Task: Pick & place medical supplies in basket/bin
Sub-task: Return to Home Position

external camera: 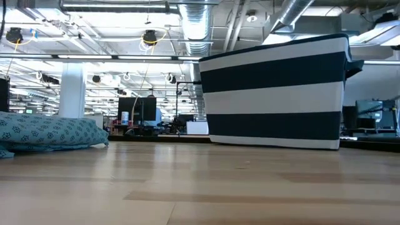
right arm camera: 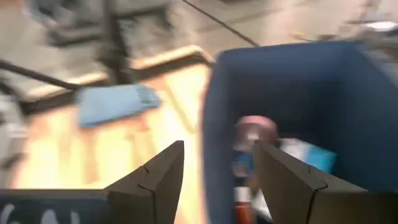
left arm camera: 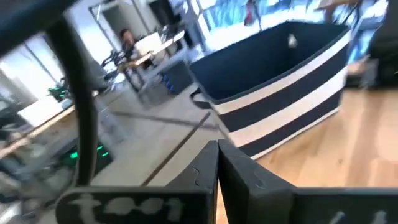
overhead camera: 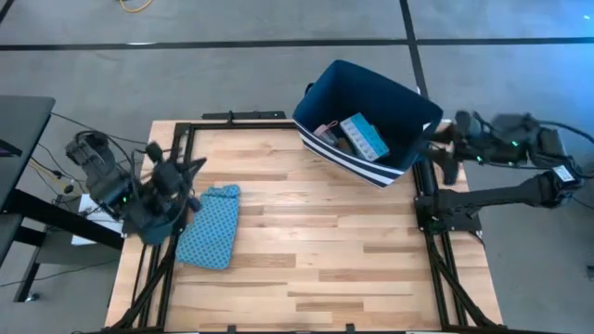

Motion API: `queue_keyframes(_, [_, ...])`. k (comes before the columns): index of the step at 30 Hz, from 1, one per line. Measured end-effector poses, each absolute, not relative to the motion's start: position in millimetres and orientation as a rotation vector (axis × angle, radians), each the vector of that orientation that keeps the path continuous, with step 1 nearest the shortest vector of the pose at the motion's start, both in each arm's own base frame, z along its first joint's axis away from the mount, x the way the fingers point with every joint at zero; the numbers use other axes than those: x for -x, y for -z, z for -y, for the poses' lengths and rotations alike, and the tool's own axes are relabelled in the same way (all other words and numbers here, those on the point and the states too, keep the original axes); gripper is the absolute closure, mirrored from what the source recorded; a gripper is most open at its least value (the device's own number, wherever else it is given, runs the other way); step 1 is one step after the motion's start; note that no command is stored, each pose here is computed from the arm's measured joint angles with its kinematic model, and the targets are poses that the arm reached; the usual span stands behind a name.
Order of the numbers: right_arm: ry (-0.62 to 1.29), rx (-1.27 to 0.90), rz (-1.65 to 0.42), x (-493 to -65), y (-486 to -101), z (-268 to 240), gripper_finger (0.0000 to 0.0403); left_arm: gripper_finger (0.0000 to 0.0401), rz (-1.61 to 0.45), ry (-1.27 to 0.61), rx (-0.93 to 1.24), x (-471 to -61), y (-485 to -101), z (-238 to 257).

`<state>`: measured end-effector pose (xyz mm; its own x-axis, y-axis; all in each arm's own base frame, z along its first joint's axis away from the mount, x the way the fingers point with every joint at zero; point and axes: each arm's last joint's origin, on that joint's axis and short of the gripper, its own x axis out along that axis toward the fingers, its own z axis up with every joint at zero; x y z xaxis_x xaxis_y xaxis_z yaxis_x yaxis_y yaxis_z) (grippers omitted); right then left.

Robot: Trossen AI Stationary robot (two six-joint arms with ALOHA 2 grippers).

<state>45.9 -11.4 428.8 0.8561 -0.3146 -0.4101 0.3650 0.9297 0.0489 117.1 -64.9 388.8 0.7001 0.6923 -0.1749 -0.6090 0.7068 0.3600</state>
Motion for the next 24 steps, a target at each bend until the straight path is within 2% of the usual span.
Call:
queue_keyframes(5, [0.164, -0.132, -0.108, -1.9, -388.2, 5.3, 0.0228, 0.0401, -0.188, -0.652, -0.188, -97.8, -328.2, 68.3])
queue_keyframes(10, [0.042, -0.141, 0.121, 14.8, -342.6, 4.9, 0.0230, 0.0401, -0.029, -0.566, -0.084, -80.8, -298.0, 72.6])
queue_keyframes(15, [0.054, -0.105, -0.033, -4.5, -305.5, 3.4, 0.0230, 0.0401, -0.002, -0.488, -0.011, -73.3, -293.9, 76.4])
queue_keyframes(18, [0.056, -0.100, -0.013, -21.7, -310.9, 2.1, 0.0230, 0.0401, 0.006, -0.466, 0.020, -70.6, -299.2, 76.1])
queue_keyframes(20, [0.054, -0.085, -0.064, -35.7, -300.5, 1.0, 0.0230, 0.0401, 0.014, -0.457, 0.062, -70.6, -301.3, 77.8])
queue_keyframes(24, [0.034, -0.023, 0.003, -52.5, -292.7, -1.0, 0.0230, 0.0401, -0.043, -0.396, 0.095, -77.4, -304.1, 92.0])
